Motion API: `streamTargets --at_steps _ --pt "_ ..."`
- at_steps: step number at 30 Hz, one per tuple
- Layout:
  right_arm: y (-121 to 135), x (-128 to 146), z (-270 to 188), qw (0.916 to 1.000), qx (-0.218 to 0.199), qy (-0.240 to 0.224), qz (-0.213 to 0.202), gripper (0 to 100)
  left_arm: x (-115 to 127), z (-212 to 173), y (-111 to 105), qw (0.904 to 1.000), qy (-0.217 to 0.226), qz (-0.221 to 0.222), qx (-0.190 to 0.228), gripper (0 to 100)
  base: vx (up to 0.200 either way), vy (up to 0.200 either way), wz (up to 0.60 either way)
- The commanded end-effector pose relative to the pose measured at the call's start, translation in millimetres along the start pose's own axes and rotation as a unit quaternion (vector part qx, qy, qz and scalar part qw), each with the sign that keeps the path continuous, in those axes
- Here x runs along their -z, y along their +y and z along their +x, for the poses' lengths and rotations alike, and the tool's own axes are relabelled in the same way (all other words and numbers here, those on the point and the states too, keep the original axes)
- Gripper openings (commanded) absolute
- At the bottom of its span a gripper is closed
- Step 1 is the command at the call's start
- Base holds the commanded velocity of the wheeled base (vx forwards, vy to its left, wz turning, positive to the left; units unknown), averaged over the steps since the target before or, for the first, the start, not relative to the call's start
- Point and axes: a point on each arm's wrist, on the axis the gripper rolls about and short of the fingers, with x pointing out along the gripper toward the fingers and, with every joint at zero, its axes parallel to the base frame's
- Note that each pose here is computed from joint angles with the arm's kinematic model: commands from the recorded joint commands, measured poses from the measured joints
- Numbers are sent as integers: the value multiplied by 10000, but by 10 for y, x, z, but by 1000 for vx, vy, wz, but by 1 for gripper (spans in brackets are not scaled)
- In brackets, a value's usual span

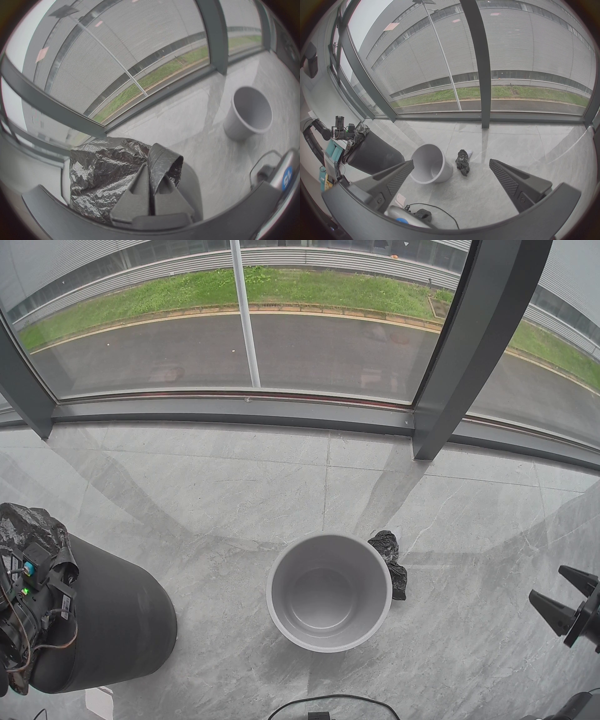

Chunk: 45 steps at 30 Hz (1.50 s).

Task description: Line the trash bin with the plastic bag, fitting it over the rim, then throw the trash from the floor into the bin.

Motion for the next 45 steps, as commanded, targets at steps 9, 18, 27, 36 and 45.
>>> streamTargets --at_steps 9,18,27,36,45 --pt "166 -765 896 9978 -575 -70 -311 100 -706 132 239 9463 -1229 -2976 292 0 0 0 0" --pt "528 -819 1519 9944 -746 -749 -19 100 -1408 134 297 8359 -1924 -4995 1215 0 0 0 0" --pt "783 -589 1730 9920 -1149 -527 9 100 -1798 -274 174 7590 -1670 -5745 2567 0 0 0 0" --pt "964 -470 1755 9886 -1470 -265 184 100 -1887 -370 189 6643 -973 -6225 4021 0 0 0 0" --pt "1077 -362 1787 9864 -1634 -56 141 100 -1999 -308 93 6074 -478 -6494 4551 0 0 0 0"
